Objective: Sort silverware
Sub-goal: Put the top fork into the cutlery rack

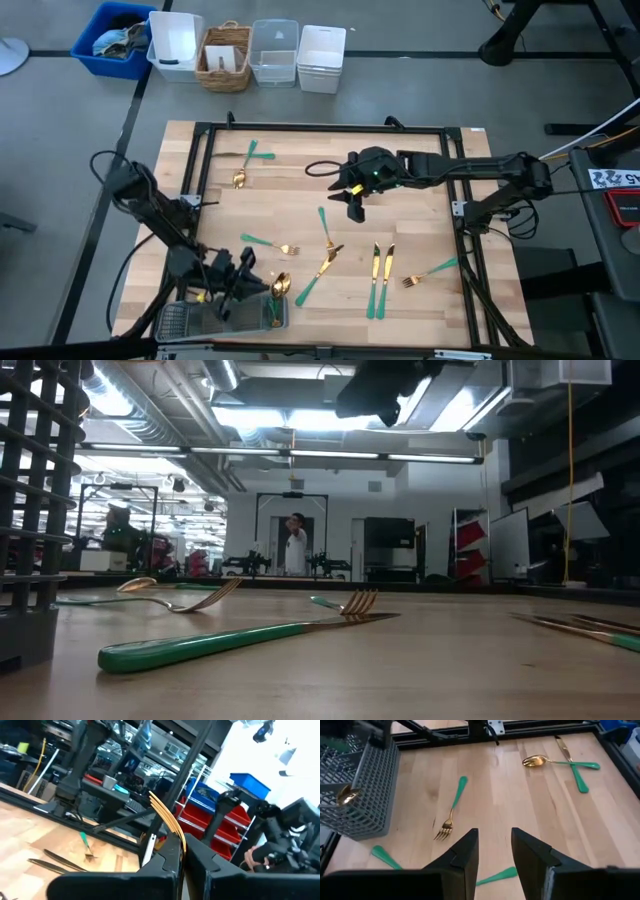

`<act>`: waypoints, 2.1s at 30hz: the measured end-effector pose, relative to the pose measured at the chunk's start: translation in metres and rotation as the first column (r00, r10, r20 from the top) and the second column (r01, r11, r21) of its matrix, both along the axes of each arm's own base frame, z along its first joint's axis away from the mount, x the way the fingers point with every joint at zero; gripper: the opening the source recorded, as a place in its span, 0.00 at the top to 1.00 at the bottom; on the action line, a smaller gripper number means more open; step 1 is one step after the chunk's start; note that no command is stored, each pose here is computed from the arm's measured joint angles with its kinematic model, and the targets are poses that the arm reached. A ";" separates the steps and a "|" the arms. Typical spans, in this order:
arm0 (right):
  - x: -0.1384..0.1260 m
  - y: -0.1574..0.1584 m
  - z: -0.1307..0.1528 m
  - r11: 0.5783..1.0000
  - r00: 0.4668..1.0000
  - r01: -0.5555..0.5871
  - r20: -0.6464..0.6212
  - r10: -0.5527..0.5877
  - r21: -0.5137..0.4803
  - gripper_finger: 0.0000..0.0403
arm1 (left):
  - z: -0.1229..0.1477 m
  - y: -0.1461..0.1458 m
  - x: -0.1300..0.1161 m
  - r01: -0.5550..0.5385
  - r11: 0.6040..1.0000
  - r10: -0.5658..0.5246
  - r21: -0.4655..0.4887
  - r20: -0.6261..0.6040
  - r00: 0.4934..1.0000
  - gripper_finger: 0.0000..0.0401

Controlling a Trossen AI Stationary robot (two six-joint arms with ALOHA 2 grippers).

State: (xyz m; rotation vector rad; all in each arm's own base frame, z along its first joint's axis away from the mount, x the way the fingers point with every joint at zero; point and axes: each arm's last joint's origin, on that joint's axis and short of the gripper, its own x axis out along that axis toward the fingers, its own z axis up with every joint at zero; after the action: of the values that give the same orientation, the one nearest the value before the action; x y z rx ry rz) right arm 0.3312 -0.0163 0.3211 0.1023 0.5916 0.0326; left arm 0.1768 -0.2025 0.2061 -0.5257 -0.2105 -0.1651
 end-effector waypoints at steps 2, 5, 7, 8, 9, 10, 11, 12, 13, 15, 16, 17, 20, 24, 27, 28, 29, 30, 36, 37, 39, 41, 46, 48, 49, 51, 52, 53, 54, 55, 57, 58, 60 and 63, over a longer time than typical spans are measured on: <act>0.002 0.003 0.002 1.000 1.000 -0.017 0.025 0.017 0.004 0.71 | -0.003 -0.009 0.002 0.010 1.000 -0.010 0.017 -0.007 1.000 1.00; 0.005 0.012 0.007 0.999 0.995 -0.048 0.087 0.047 0.003 0.71 | -0.007 -0.020 0.004 0.023 0.999 -0.023 0.048 -0.011 1.000 1.00; 0.007 0.023 0.011 0.997 0.988 -0.082 0.127 0.082 -0.003 0.71 | -0.010 -0.025 0.004 0.034 0.998 -0.033 0.060 -0.017 0.999 1.00; 0.007 0.029 0.012 0.995 0.984 -0.103 0.143 0.104 -0.008 0.71 | -0.011 -0.027 0.004 0.036 0.997 -0.034 0.070 -0.019 0.999 1.00; 0.008 0.035 0.012 0.992 0.979 -0.126 0.156 0.127 -0.016 0.71 | -0.012 -0.028 0.004 0.036 0.996 -0.035 0.080 -0.021 0.999 1.00; 0.010 0.042 0.011 0.988 0.974 -0.152 0.167 0.155 -0.029 0.71 | -0.013 -0.029 0.004 0.036 0.995 -0.034 0.093 -0.020 0.999 1.00; 0.011 0.049 0.011 0.983 0.968 -0.177 0.172 0.181 -0.039 0.71 | -0.014 -0.030 0.004 0.036 0.994 -0.035 0.104 -0.021 0.999 1.00; 0.012 0.057 0.008 0.978 0.964 -0.204 0.166 0.210 -0.053 0.71 | -0.015 -0.030 0.003 0.034 0.992 -0.032 0.123 -0.022 0.999 1.00; 0.016 0.065 0.005 0.971 0.955 -0.232 0.175 0.240 -0.066 0.71 | -0.015 -0.030 0.004 0.034 0.991 -0.031 0.132 -0.024 0.999 1.00; 0.021 0.080 -0.002 0.955 0.940 -0.282 0.171 0.295 -0.097 0.71 | -0.018 -0.032 0.003 0.036 0.987 -0.031 0.159 -0.030 0.999 1.00; 0.023 0.087 -0.007 0.948 0.935 -0.300 0.166 0.315 -0.107 0.71 | -0.019 -0.032 0.002 0.036 0.985 -0.030 0.169 -0.036 0.999 1.00; 0.026 0.094 -0.011 0.943 0.928 -0.316 0.170 0.331 -0.110 0.71 | -0.019 -0.032 0.003 0.038 0.984 -0.031 0.171 -0.041 0.999 1.00; 0.035 0.108 -0.024 0.931 0.918 -0.347 0.161 0.362 -0.111 0.71 | -0.021 -0.033 0.003 0.041 0.983 -0.031 0.180 -0.057 0.998 1.00; 0.045 0.117 -0.040 0.926 0.914 -0.359 0.159 0.374 -0.118 0.71 | -0.025 -0.034 0.002 0.045 0.973 -0.028 0.228 -0.074 0.997 1.00; 0.051 0.121 -0.048 0.922 0.909 -0.366 0.165 0.383 -0.129 0.71 | -0.025 -0.034 0.002 0.046 0.972 -0.029 0.231 -0.074 0.997 1.00; 0.054 0.121 -0.050 0.922 0.905 -0.365 0.181 0.384 -0.134 0.71 | -0.025 -0.034 0.002 0.046 0.972 -0.030 0.231 -0.074 0.997 1.00; 0.055 0.121 -0.051 0.921 0.904 -0.365 0.184 0.385 -0.136 0.71 | -0.025 -0.034 0.002 0.046 0.972 -0.029 0.232 -0.074 0.997 1.00; 0.056 0.121 -0.052 0.922 0.904 -0.363 0.188 0.384 -0.138 0.71 | -0.025 -0.034 0.002 0.045 0.971 -0.029 0.234 -0.073 0.997 1.00; 0.058 0.119 -0.050 0.933 0.914 -0.322 0.204 0.350 -0.162 0.71 | -0.024 -0.034 0.001 0.032 0.960 -0.016 0.277 -0.060 0.998 1.00; 0.058 0.120 -0.050 0.929 0.909 -0.327 0.209 0.359 -0.172 0.71 | -0.024 -0.034 0.002 0.032 0.960 -0.015 0.277 -0.060 0.998 1.00; 0.058 0.120 -0.050 0.918 0.898 -0.350 0.211 0.386 -0.188 0.71 | -0.024 -0.034 0.002 0.032 0.960 -0.015 0.277 -0.060 0.998 0.99; 0.058 0.121 -0.050 0.914 0.895 -0.358 0.207 0.394 -0.192 0.71 | -0.024 -0.034 0.002 0.032 0.962 -0.016 0.273 -0.061 0.998 0.98; 0.057 0.121 -0.050 0.913 0.895 -0.359 0.207 0.395 -0.191 0.71 | -0.024 -0.034 0.002 0.034 0.964 -0.019 0.262 -0.063 0.998 0.96; 0.058 0.121 -0.050 0.913 0.895 -0.360 0.207 0.396 -0.191 0.71 | -0.024 -0.034 0.002 0.035 0.965 -0.019 0.262 -0.062 0.998 0.96; 0.058 0.121 -0.050 0.913 0.895 -0.360 0.207 0.396 -0.191 0.71 | -0.024 -0.034 0.002 0.034 0.965 -0.018 0.261 -0.063 0.998 0.96; 0.057 0.121 -0.050 0.913 0.895 -0.360 0.206 0.396 -0.191 0.71 | -0.024 -0.034 0.002 0.034 0.965 -0.019 0.261 -0.063 0.998 0.97; 0.057 0.121 -0.050 0.913 0.895 -0.360 0.207 0.396 -0.191 0.71 | -0.024 -0.034 0.002 0.034 0.965 -0.018 0.261 -0.062 0.998 0.97; 0.057 0.121 -0.050 0.913 0.895 -0.360 0.207 0.396 -0.191 0.71 | -0.024 -0.034 0.002 0.034 0.964 -0.018 0.264 -0.062 0.998 0.97; 0.057 0.121 -0.050 0.913 0.895 -0.360 0.207 0.396 -0.191 0.71 | -0.024 -0.034 0.002 0.033 0.963 -0.017 0.267 -0.062 0.998 0.97; 0.057 0.121 -0.050 0.913 0.895 -0.360 0.206 0.396 -0.191 0.71 | -0.024 -0.034 0.002 0.033 0.963 -0.017 0.268 -0.061 0.998 0.97; 0.057 0.121 -0.050 0.913 0.895 -0.360 0.206 0.396 -0.191 0.71 | -0.024 -0.034 0.002 0.033 0.963 -0.017 0.268 -0.061 0.998 0.96; 0.057 0.121 -0.050 0.913 0.895 -0.360 0.207 0.396 -0.191 0.71 | -0.024 -0.034 0.002 0.033 0.963 -0.017 0.268 -0.061 0.998 0.95; 0.057 0.121 -0.050 0.912 0.893 -0.364 0.206 0.399 -0.189 0.71 | -0.024 -0.034 0.002 0.033 0.963 -0.017 0.269 -0.061 0.998 0.94; 0.057 0.122 -0.050 0.898 0.875 -0.406 0.212 0.436 -0.172 0.71 | -0.024 -0.034 0.002 0.028 0.957 -0.012 0.288 -0.057 0.998 0.92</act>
State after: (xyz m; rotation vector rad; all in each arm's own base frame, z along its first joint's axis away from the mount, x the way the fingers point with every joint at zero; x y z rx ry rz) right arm 0.3882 0.1058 0.2713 -0.1524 0.3556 0.4297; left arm 0.1783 -0.2363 0.1823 -0.2406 -0.1240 -0.1974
